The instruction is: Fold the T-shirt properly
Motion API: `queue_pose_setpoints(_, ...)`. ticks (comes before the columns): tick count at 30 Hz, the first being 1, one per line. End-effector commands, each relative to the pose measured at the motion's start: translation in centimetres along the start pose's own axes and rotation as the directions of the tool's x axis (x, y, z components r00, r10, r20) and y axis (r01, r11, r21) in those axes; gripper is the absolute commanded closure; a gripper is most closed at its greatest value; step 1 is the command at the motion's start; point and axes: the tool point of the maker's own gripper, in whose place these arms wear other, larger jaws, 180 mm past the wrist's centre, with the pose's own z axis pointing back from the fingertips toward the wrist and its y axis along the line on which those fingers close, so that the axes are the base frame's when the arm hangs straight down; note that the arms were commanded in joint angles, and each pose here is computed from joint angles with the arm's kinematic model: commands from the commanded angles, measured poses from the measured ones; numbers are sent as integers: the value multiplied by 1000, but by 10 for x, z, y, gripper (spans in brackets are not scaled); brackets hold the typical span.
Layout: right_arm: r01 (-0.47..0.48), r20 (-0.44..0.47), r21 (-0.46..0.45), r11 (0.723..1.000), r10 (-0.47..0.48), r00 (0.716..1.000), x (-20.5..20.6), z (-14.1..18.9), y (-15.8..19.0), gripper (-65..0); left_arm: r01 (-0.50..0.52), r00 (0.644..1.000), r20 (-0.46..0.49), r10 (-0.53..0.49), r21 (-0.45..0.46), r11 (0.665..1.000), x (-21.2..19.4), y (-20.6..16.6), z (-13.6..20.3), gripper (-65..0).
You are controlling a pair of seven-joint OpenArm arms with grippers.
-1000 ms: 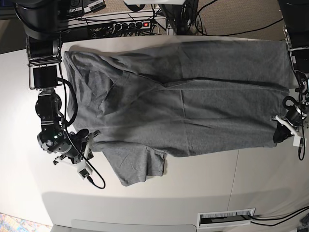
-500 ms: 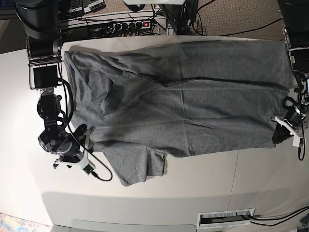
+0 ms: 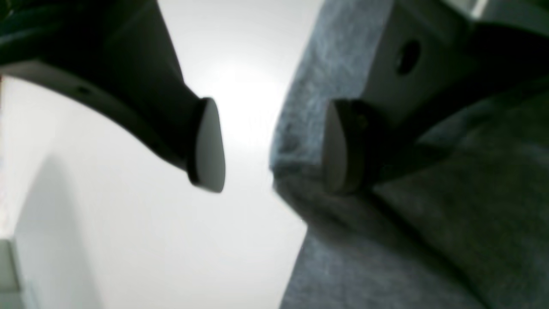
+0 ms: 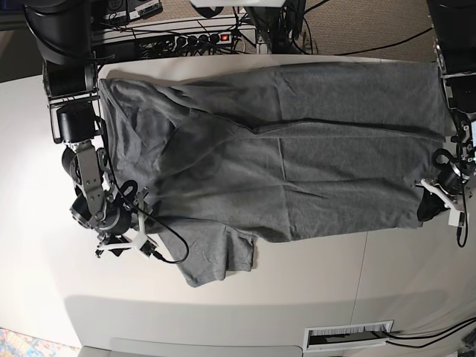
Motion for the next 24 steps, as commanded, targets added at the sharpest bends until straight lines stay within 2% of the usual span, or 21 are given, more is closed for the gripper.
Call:
queue_pose_setpoints(1,20,62,-52,998,-17,998,20,7,-29,-367,17,997,74,-17,9,1000,31,9,2,0)
queue_pose_setpoints(7,105,101,-1,994,-104,989,23,-6,-24,-367,19,997,72,-20,9,1000,31,9,2,0)
queue_pose_setpoints(11,148,57,26,989,-149,987,12,-10,-15,-359,19,997,72,-20,9,1000,31,9,2,0)
queue_pose_setpoints(12,165,31,32,986,-166,986,8,-10,-14,-325,19,997,72,-20,9,1000,31,9,2,0)
queue_pose_setpoints(17,214,-57,53,975,-211,976,-7,-10,-7,-22,19,997,73,-20,9,1000,31,9,2,0)
queue_pose_setpoints(18,213,-66,52,976,-209,976,-8,-9,-8,0,19,997,73,-20,9,1000,31,9,2,0)
queue_pose_setpoints(20,207,-70,46,977,-203,977,-6,-7,-10,0,19,997,72,-20,9,1000,31,9,2,0)
queue_pose_setpoints(24,174,-21,17,985,-173,985,13,0,-21,0,19,997,72,-20,9,1000,31,9,3,0)
